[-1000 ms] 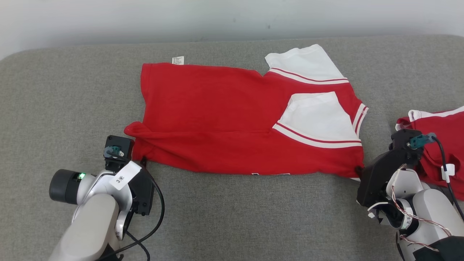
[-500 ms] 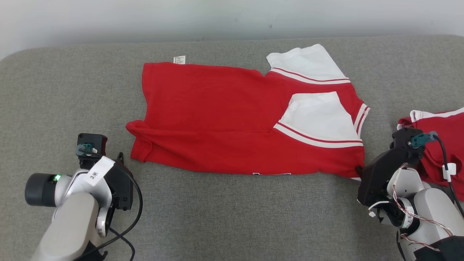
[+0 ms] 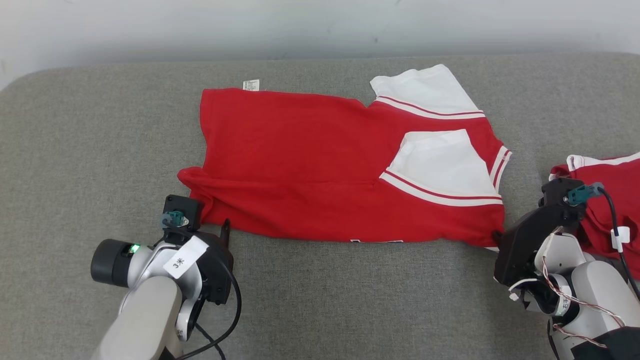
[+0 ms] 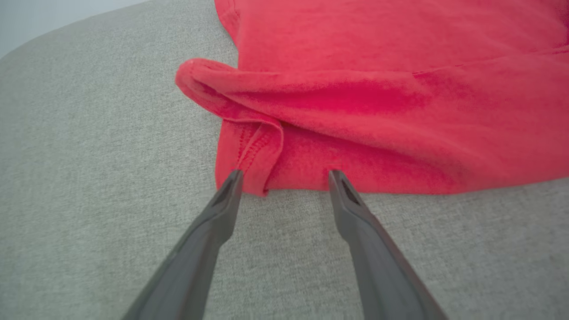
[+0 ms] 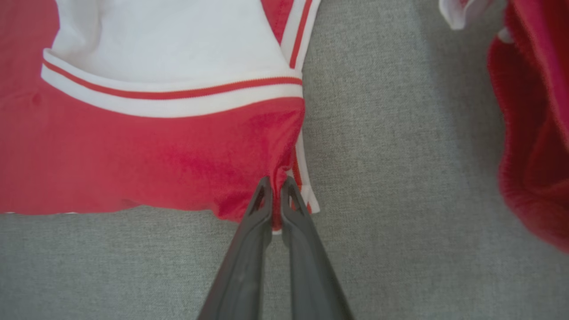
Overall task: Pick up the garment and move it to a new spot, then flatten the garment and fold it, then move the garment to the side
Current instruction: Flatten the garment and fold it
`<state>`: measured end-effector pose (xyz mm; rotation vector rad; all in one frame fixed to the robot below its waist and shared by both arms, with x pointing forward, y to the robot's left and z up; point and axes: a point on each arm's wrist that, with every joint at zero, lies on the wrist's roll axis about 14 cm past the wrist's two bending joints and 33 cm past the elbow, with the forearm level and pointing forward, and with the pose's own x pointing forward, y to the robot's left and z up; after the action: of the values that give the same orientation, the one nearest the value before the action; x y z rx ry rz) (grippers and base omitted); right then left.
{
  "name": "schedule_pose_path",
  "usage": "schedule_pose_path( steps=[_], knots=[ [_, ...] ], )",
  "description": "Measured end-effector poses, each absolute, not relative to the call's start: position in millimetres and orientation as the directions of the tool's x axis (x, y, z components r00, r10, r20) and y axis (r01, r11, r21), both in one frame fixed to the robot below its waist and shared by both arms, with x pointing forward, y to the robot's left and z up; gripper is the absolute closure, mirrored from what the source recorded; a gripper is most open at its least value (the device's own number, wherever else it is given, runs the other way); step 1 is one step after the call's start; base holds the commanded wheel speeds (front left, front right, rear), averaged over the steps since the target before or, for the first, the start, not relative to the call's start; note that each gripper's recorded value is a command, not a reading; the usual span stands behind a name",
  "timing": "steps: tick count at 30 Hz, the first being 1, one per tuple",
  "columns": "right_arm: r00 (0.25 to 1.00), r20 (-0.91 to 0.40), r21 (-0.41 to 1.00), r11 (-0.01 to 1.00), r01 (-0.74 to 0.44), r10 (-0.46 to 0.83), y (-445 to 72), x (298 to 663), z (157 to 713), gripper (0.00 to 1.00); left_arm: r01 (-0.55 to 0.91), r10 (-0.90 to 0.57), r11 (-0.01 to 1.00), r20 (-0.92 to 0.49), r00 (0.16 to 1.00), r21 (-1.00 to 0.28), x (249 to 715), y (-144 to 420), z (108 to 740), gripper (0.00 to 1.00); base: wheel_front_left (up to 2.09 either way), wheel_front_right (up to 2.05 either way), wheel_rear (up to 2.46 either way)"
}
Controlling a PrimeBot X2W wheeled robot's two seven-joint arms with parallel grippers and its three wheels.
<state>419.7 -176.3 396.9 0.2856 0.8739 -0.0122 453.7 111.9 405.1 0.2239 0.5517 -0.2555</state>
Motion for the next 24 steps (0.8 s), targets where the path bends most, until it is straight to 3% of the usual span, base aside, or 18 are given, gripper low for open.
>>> schedule_pose_path(
  steps=[5, 6, 7, 9, 16, 22, 24],
  knots=[
    [0.642, -0.759, 0.245, 0.961, 0.127, 0.109, -175, 419, 396, 1.0, 0.283, -0.149, 0.945, -0.556, 0.818, 0.162, 454, 124, 402, 0.03, 0.0, 0.0, 0.0],
    [0.642, -0.759, 0.246, 0.961, 0.127, 0.11, -175, 419, 396, 0.92, 0.28, -0.145, 0.946, -0.557, 0.818, 0.164, 454, 126, 402, 0.04, 0.0, 0.0, 0.0],
    [0.642, -0.759, 0.246, 0.961, 0.127, 0.11, -174, 419, 396, 0.57, 0.278, -0.141, 0.946, -0.561, 0.815, 0.166, 454, 128, 401, 0.05, 0.0, 0.0, 0.0],
    [0.642, -0.759, 0.244, 0.961, 0.126, 0.108, -175, 418, 396, 0.03, 0.278, -0.14, 0.946, -0.564, 0.814, 0.165, 454, 128, 400, 0.06, 0.0, 0.0, 0.0],
    [0.638, -0.763, 0.24, 0.962, 0.129, 0.105, -175, 417, 394, 0.0, 0.281, -0.14, 0.946, -0.575, 0.806, 0.164, 454, 127, 397, 0.2, 0.0, 0.0, 0.0],
    [0.637, -0.764, 0.239, 0.962, 0.132, 0.103, -176, 416, 393, 0.0, 0.274, -0.132, 0.947, -0.577, 0.806, 0.167, 456, 128, 396, 0.38, 0.0, 0.0, 0.0],
    [0.636, -0.765, 0.239, 0.962, 0.133, 0.102, -176, 416, 392, 0.0, 0.272, -0.129, 0.948, -0.579, 0.805, 0.167, 456, 129, 396, 0.49, 0.0, 0.0, 0.0]
  ],
)
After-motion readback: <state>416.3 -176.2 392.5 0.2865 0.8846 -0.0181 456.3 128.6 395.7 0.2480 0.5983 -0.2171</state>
